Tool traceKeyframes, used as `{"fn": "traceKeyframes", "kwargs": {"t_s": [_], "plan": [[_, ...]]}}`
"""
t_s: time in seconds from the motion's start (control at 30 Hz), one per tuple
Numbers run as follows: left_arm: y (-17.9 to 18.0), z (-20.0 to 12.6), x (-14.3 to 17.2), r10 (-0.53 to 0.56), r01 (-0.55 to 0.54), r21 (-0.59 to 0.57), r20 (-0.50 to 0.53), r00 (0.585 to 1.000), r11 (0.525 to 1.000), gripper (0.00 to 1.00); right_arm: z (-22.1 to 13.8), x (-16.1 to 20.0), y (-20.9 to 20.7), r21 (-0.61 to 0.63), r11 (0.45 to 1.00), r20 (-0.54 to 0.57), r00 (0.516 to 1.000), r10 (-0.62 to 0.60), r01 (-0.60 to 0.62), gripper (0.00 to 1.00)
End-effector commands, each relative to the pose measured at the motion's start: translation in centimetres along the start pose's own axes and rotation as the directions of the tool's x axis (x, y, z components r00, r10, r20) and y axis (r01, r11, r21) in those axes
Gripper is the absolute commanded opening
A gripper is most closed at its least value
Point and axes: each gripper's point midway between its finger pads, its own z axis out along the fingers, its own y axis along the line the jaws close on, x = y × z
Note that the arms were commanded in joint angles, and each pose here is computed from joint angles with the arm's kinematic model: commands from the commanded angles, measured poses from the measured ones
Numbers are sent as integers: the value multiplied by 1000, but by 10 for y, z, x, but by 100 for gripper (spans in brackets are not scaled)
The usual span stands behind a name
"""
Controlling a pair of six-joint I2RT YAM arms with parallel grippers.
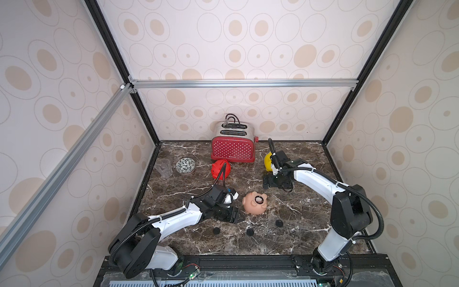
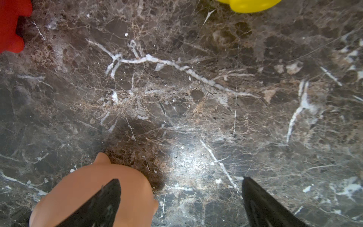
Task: Close piggy banks
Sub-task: Adjust the piggy bank at the center of the board.
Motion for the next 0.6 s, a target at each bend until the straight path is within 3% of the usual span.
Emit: {"fn": "traceKeyframes", "kwargs": {"t_s": [0.0,0.2,0.57], "plan": [[-14,10,-3,9,-8,75,-3,1000,997,67,3,4,6,-34,999,-28,1000,13,-14,98],[-14,44,-12,-19,21,130,-15,1000,991,66,15,15,12,-73,997,-50,998,31,-35,98],[19,56,-19,-19,19,-2,-43,999,1000,73,21,39,6,-68,997,-71,997,31,-35,97]]}}
